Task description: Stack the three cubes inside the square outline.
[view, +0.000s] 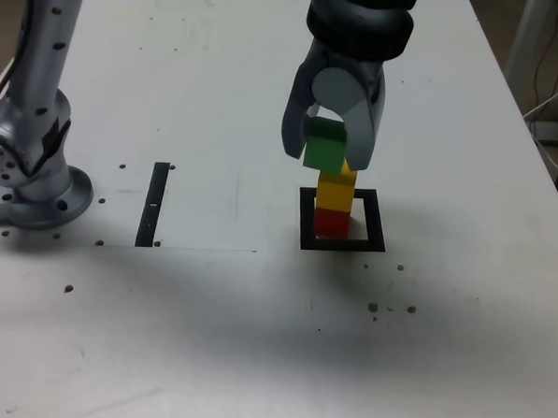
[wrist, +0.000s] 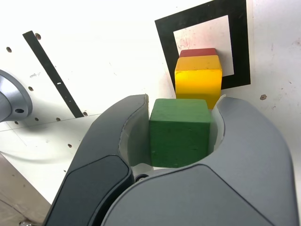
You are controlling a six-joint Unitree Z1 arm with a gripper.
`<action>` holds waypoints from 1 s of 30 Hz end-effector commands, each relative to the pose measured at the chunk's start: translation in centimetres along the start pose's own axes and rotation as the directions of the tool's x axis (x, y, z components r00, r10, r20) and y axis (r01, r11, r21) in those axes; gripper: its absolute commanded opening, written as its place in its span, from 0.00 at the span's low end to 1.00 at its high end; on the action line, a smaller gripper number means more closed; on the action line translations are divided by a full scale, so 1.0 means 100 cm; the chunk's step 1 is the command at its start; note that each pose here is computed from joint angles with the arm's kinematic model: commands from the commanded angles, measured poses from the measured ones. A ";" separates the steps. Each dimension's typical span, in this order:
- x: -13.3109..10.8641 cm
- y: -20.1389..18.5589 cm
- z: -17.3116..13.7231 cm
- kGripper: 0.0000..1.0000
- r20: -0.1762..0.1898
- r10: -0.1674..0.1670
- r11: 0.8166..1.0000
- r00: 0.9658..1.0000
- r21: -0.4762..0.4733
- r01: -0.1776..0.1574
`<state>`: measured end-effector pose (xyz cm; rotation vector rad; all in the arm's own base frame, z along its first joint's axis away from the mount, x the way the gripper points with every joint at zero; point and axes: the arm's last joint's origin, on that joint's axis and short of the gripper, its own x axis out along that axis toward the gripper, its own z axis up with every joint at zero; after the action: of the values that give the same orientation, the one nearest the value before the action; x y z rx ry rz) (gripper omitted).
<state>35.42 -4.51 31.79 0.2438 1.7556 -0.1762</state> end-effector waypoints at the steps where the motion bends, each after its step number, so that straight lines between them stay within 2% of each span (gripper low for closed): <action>1: -0.001 0.002 -0.002 0.28 -0.002 -0.002 1.000 1.000 0.006 0.002; 15: 0.010 0.006 0.013 0.28 -0.030 -0.005 1.000 1.000 0.025 0.005; 20: 0.011 0.006 0.015 0.29 -0.028 -0.004 0.999 1.000 0.035 0.005; 30: 0.010 0.008 0.016 0.36 -0.022 -0.004 0.999 1.000 0.037 0.005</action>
<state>36.91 -4.10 30.72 0.2685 1.7646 -0.2081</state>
